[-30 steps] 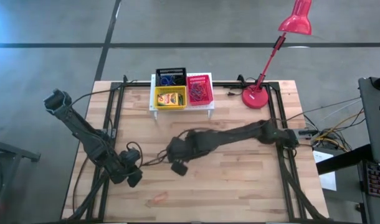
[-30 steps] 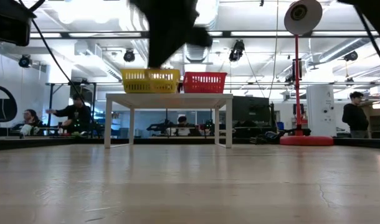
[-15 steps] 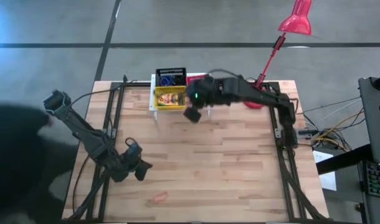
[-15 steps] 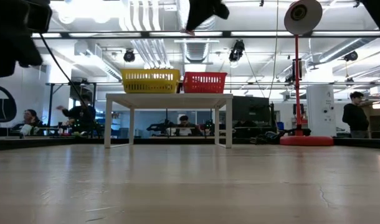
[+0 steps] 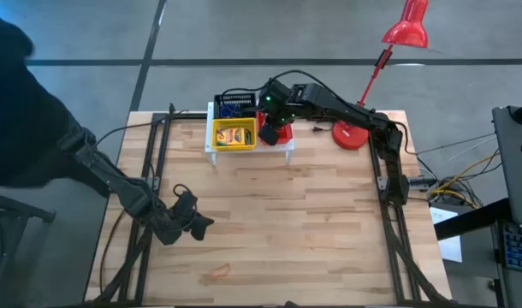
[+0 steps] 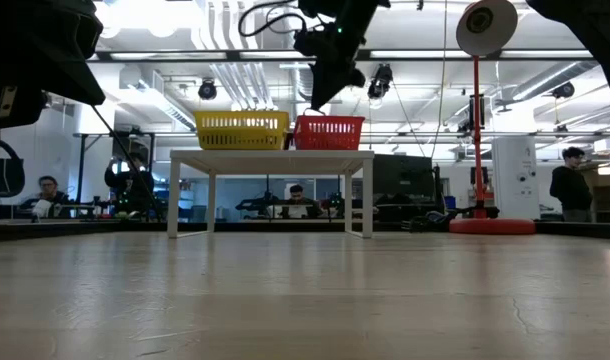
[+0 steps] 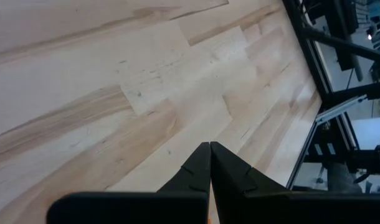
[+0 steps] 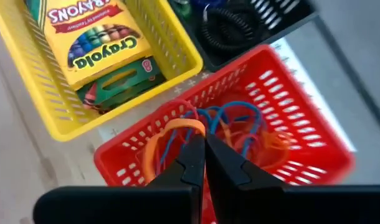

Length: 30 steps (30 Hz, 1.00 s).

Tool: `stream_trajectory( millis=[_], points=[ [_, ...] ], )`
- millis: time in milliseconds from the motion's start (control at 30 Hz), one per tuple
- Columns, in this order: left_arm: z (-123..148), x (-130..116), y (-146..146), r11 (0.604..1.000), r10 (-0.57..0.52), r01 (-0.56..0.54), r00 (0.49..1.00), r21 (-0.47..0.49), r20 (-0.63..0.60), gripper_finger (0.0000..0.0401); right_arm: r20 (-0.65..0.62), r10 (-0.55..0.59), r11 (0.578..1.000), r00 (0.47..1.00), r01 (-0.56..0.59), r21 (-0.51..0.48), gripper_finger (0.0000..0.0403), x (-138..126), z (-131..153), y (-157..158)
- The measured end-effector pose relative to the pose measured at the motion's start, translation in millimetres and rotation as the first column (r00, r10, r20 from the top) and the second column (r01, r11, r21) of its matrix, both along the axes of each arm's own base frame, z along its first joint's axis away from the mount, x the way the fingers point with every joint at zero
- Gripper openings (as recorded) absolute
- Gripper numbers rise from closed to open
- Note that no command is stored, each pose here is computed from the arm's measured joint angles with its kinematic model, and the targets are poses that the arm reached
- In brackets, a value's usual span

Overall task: Pick & Place Office Desk Supplies
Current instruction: Put the orange rubber band into the red basket on the shelf

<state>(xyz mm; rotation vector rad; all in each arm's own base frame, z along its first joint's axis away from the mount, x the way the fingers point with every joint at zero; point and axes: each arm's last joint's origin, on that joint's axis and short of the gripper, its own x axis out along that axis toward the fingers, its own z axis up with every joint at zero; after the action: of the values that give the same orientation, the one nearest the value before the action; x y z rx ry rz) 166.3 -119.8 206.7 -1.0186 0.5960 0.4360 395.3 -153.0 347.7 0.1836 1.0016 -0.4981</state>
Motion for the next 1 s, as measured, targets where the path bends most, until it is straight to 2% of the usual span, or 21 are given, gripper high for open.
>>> stream_trajectory(
  millis=[300, 467, 833, 1000],
  points=[
    [0, 0, 0, 1.000, 0.020, -0.019, 1.000, -0.015, 0.005, 0.0010, -0.027, -0.003, 0.999, 1.000, 0.004, 0.043, 0.0008, 3, -39, -12],
    [0, 0, 0, 0.999, 0.038, -0.038, 0.999, -0.037, 0.007, 0.0010, -0.061, -0.116, 0.993, 0.991, 0.117, -0.001, 0.0008, 0, -50, -20],
    [1, 0, 0, 0.998, 0.040, -0.039, 0.999, -0.044, 0.012, 0.0010, -0.024, -0.143, 0.990, 0.989, 0.143, -0.007, 0.0011, -1, -39, -23],
    [1, 1, 0, 0.998, 0.037, -0.037, 0.999, -0.041, 0.012, 0.0010, 0.004, -0.159, 0.987, 0.987, 0.159, 0.022, 0.0053, -5, -24, -23]
  ],
)
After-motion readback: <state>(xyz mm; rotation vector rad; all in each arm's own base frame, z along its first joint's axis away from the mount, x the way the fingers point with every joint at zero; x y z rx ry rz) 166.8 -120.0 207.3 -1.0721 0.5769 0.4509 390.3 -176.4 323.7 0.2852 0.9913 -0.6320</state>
